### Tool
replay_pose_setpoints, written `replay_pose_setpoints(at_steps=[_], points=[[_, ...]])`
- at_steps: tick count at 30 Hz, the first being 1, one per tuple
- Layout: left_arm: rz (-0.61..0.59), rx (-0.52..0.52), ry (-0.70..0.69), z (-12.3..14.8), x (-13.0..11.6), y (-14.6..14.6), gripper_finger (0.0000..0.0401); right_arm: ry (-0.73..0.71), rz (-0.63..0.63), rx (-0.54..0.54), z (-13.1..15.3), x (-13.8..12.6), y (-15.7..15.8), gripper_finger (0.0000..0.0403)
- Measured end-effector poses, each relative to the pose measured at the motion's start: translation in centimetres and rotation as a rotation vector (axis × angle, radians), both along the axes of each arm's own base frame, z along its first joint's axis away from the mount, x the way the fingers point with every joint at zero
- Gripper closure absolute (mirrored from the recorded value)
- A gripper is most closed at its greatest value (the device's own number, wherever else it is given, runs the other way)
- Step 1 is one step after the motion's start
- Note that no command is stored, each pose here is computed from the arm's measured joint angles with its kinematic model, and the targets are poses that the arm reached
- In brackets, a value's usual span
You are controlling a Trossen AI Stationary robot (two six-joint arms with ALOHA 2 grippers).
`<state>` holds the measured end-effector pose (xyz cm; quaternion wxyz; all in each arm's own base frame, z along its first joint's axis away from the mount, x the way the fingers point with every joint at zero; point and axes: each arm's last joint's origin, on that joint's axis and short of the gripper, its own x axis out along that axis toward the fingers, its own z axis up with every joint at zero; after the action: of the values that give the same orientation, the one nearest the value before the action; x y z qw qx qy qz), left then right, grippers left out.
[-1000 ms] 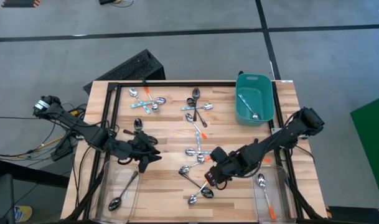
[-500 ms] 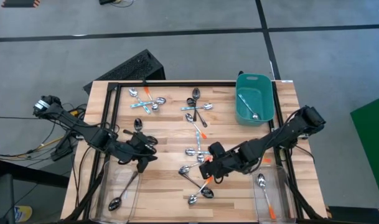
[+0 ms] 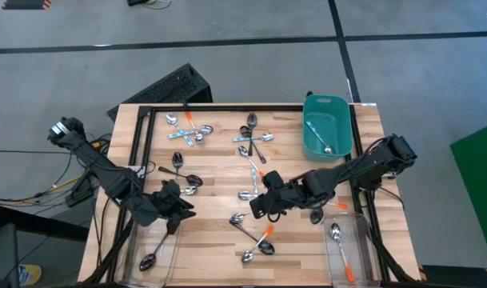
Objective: Sort silverware by color (type)
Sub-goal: Put the blue spoon in the blue bin
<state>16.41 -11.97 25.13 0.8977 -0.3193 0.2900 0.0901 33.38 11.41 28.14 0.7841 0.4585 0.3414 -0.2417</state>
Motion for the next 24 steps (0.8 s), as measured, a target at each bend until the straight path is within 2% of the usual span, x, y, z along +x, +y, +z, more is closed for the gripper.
replay_pose_setpoints(at_steps=[6, 17, 19, 24], points=[[0.021, -0.021, -0.020, 0.0, -0.5, -0.6, 0.0263, 0.004, -0.003, -0.024, 0.4, 0.3, -1.0, 0.0271], [0.088, -0.022, -0.069, 0.2, -1.0, -1.0, 0.0263, 0.173, -0.036, -0.083, -0.7, -0.6, -3.0, 0.0282], [0.096, -0.002, -0.075, 0.2, -0.9, -0.9, 0.0263, 0.185, 0.003, -0.120, -1.0, -0.5, -3.3, 0.0282], [0.110, 0.039, -0.077, 0.2, -0.4, -0.3, 0.0263, 0.151, 0.199, -0.266, -0.8, 0.2, -3.9, 0.0282]])
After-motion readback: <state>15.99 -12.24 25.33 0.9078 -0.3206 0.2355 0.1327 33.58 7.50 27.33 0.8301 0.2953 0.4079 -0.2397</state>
